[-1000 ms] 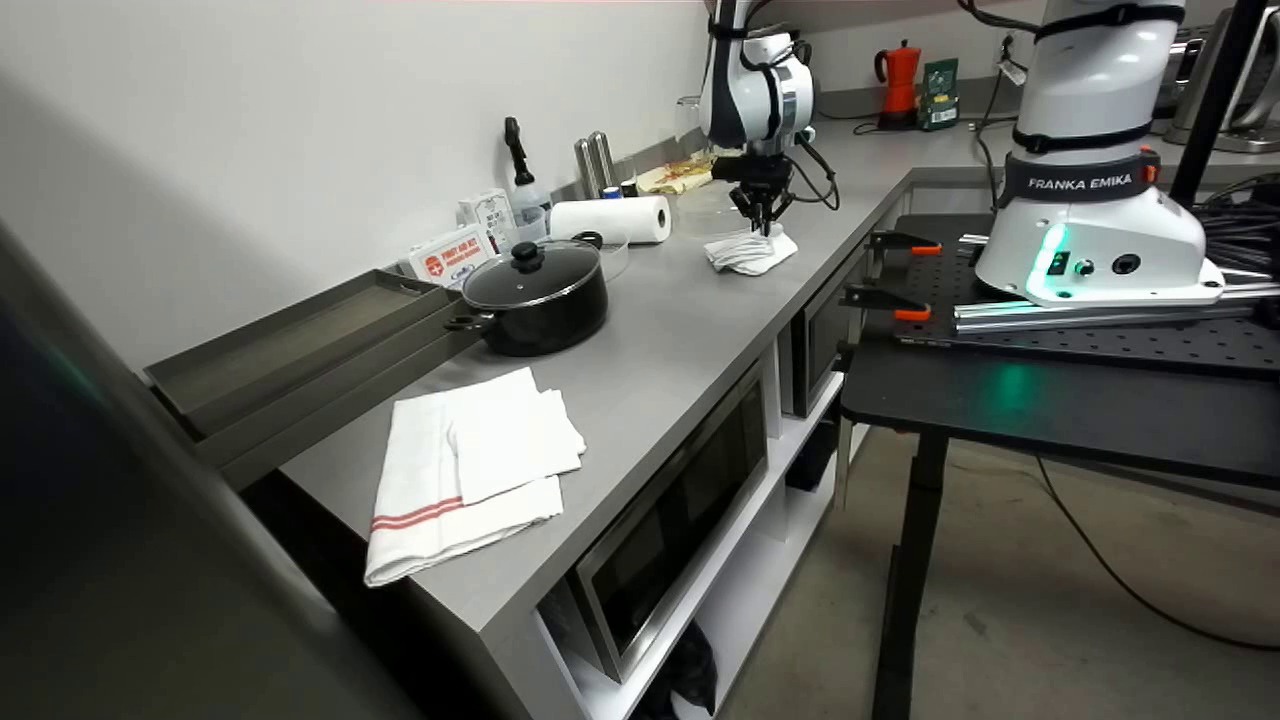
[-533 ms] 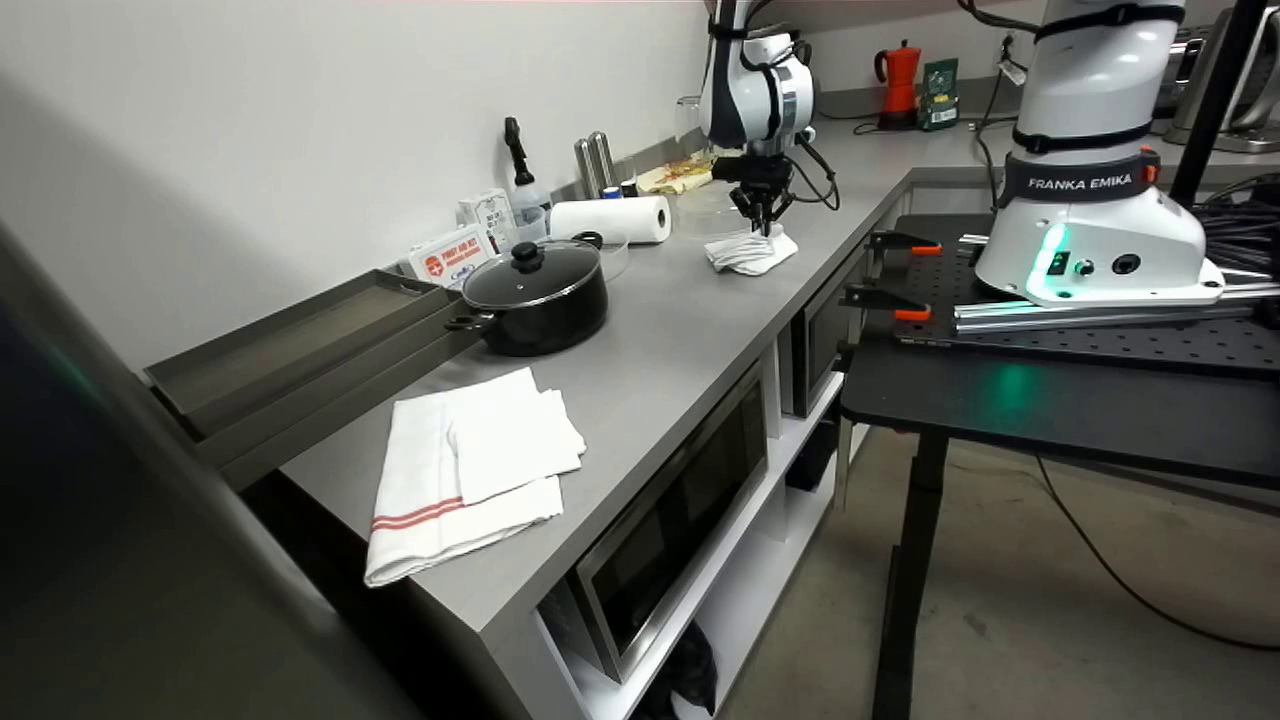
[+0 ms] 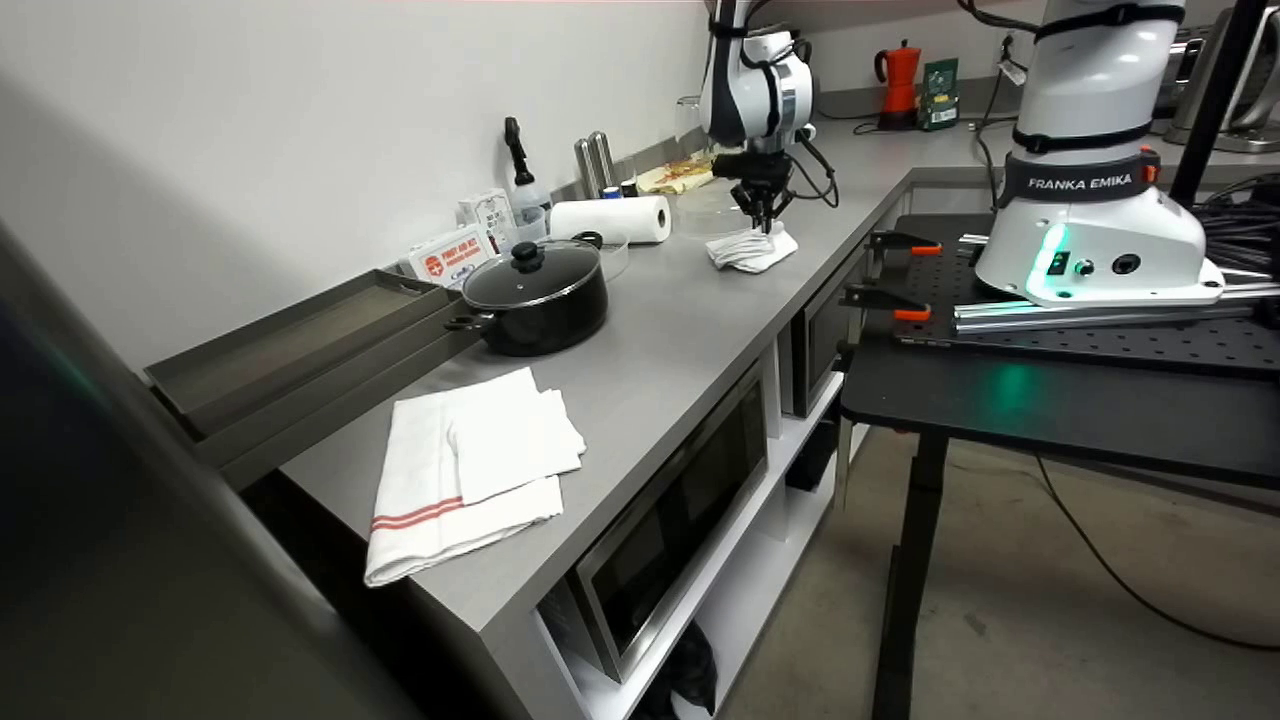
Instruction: Pick up the white towel with blue strips from the countertop and move it to the right.
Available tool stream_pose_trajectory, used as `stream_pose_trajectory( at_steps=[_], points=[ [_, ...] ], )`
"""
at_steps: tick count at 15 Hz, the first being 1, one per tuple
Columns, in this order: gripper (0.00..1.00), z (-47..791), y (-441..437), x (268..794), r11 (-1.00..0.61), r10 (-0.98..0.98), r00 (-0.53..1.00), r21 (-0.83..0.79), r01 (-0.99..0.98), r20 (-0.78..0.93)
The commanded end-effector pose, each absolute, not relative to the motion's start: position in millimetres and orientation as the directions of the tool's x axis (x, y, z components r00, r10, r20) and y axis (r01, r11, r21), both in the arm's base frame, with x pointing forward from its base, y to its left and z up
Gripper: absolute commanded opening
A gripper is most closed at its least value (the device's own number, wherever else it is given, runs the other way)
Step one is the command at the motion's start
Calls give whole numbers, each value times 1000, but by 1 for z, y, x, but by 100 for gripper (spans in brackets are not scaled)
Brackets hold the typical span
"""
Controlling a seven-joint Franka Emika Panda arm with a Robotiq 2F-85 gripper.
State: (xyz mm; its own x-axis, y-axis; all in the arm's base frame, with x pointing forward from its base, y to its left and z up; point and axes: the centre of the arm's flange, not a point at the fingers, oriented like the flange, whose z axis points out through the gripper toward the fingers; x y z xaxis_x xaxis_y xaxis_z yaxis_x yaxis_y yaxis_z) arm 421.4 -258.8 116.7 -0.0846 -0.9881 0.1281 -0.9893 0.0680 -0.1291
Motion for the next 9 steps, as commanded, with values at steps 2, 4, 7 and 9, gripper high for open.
stream_pose_trajectory(
  at_steps=[2,4,7,9],
  points=[
    [3,125,-294,437,149,-982,-161,-114,-982,103],
    [3,126,-311,440,183,-977,-192,-101,-978,91],
    [3,117,-329,440,228,-969,-234,-76,-971,83],
    [3,108,-340,440,256,-963,-259,-52,-965,79]
  ],
)
